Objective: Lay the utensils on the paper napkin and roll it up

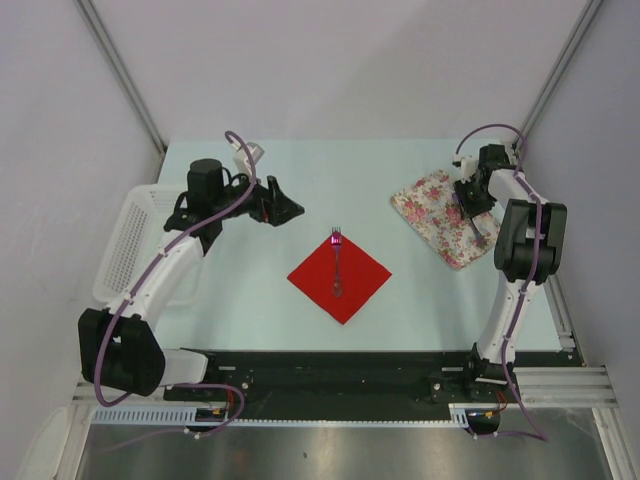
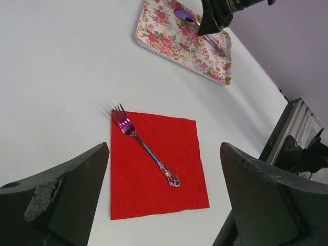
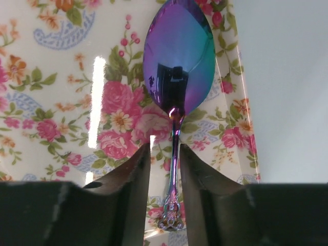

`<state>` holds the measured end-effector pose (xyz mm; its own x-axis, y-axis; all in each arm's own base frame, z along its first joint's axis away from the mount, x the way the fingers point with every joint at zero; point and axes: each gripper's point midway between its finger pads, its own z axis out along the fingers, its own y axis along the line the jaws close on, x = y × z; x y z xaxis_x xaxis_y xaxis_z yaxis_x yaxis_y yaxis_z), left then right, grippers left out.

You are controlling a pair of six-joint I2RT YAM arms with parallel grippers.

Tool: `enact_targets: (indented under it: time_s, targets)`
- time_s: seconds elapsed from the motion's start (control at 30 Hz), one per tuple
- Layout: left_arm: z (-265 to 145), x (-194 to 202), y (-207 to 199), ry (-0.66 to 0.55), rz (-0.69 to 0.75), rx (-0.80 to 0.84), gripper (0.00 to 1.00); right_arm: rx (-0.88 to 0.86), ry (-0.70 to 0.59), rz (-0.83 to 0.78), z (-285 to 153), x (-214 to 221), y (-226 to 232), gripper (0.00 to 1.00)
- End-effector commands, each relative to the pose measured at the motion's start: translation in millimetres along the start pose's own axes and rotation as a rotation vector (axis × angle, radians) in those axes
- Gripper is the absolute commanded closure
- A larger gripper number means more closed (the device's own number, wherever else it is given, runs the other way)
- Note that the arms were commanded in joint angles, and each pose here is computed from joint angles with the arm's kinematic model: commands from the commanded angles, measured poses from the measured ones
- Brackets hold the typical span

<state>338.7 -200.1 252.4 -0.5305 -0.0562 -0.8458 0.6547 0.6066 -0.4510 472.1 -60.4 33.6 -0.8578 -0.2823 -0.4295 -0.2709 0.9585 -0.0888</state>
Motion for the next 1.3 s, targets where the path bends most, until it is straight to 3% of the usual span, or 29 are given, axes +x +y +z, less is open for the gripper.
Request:
enact_targets:
  time_s: [0.0,0.07,0.1,0.13,0.3,0.4,0.43,0.6,0.77,0.93,1.03,1.27]
  targets:
    - [2.0,-5.0,-0.5,-0.028,0.002,0.015,0.05,0.030,-0.010,0.003,10.1,-1.0,-10.5,0.72]
    - [1.4,-7.2,0.6,-0.041,-0.008,0.011,0.04,0.019,-0.011,0.012,9.6,-0.1,-11.4,0.78]
    - [1.6,-5.5,2.0,-0.041,-0.014,0.008,0.04,0.013,-0.012,0.013,7.7,-0.5,-11.0,0.86]
    - [1.2,-6.4,2.3,-0.045,-0.016,0.006,0.03,0.007,-0.014,0.015,5.6,-1.1,-10.3,1.00]
    - [-9.8,-16.5,-1.9,-0.091,0.030,0.000,0.00,-0.068,-0.121,0.024,-39.6,-30.0,5.6,1.00]
    - [-15.2,-14.9,-3.9,-0.083,0.065,0.013,0.00,-0.238,-0.243,0.046,-93.8,-62.0,40.8,1.00]
    - [-18.7,-16.3,-5.9,-0.086,0.121,0.018,0.00,-0.365,-0.304,0.056,-118.9,-74.5,65.2,1.00]
    - [-32.9,-18.1,-17.9,-0.126,0.337,0.051,0.00,-0.848,-0.368,0.082,-207.1,-85.3,168.2,1.00]
    - [-54.7,-35.9,-49.1,-0.267,0.644,0.105,0.00,-1.375,-0.269,-0.015,-290.0,-59.8,292.8,1.00]
    - [-63.2,-30.5,-86.5,-0.341,0.888,0.198,0.02,-1.642,-0.113,-0.149,-341.7,-9.0,361.5,1.00]
    - [-64.9,-21.7,-106.1,-0.359,1.002,0.238,0.04,-1.720,-0.076,-0.191,-360.5,8.4,373.1,1.00]
    - [-62.9,-7.2,-126.6,-0.355,0.996,0.320,0.17,-1.822,0.004,-0.291,-390.3,40.6,394.0,1.00]
